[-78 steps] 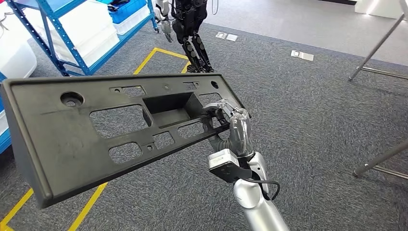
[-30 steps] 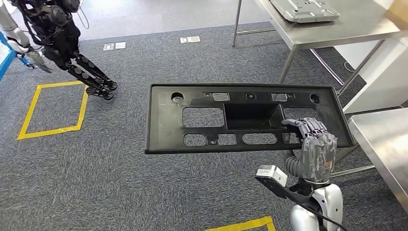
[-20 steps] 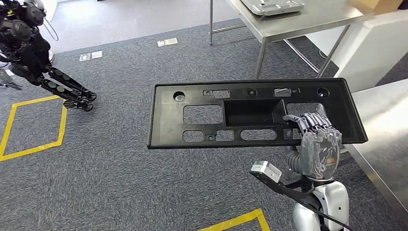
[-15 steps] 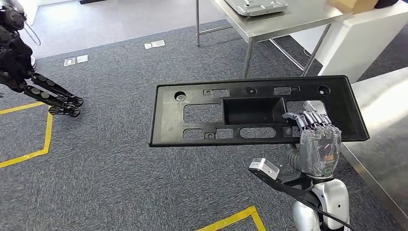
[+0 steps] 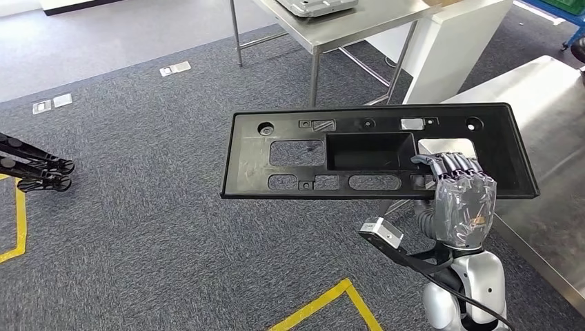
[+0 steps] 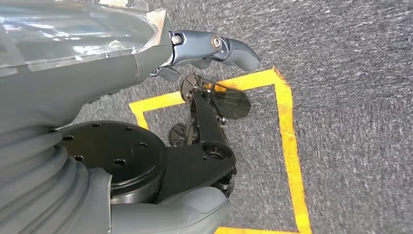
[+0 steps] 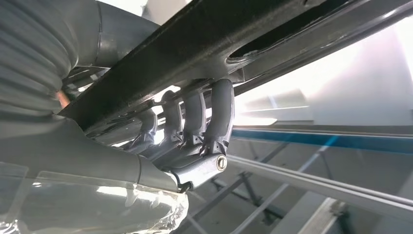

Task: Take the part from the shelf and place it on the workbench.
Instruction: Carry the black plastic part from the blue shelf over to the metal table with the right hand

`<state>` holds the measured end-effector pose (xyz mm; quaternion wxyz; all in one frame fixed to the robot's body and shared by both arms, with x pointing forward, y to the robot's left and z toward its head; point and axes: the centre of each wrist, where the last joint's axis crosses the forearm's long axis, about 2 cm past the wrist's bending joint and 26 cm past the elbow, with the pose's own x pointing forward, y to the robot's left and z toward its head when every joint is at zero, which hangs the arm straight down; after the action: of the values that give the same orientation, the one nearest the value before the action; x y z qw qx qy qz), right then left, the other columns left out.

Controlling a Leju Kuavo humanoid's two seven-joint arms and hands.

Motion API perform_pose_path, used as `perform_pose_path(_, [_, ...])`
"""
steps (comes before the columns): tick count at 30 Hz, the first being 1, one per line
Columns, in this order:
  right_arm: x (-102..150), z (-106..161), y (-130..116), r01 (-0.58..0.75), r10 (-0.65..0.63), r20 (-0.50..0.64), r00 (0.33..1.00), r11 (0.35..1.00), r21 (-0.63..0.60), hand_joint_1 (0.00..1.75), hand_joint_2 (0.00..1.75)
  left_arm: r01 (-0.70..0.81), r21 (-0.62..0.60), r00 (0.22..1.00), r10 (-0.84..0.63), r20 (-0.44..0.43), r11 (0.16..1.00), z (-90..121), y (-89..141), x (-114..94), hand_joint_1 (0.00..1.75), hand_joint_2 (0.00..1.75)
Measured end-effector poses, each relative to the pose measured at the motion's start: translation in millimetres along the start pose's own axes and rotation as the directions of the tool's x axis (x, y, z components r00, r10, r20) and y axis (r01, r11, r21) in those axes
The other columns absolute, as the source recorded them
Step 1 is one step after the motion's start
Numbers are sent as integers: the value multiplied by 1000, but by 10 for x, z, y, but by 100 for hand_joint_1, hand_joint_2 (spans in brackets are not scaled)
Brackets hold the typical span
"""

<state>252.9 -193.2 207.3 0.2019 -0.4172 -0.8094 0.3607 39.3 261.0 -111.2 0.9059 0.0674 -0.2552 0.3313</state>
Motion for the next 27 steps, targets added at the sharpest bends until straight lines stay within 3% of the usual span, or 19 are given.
perform_pose_path(13, [-226,-14,96,-78,80,-48,996,996,38,175,175,-4,11,998,3,65,1000,-7,6,12,0,175])
perform_pose_path(19, [-476,12,146,-168,172,-124,977,985,41,175,175,20,64,993,-27,112,998,-22,49,37,0,175])
perform_pose_path(27, [-874,88,178,-273,289,-225,931,957,100,175,175,3,6,994,-3,111,1000,-27,53,43,0,175])
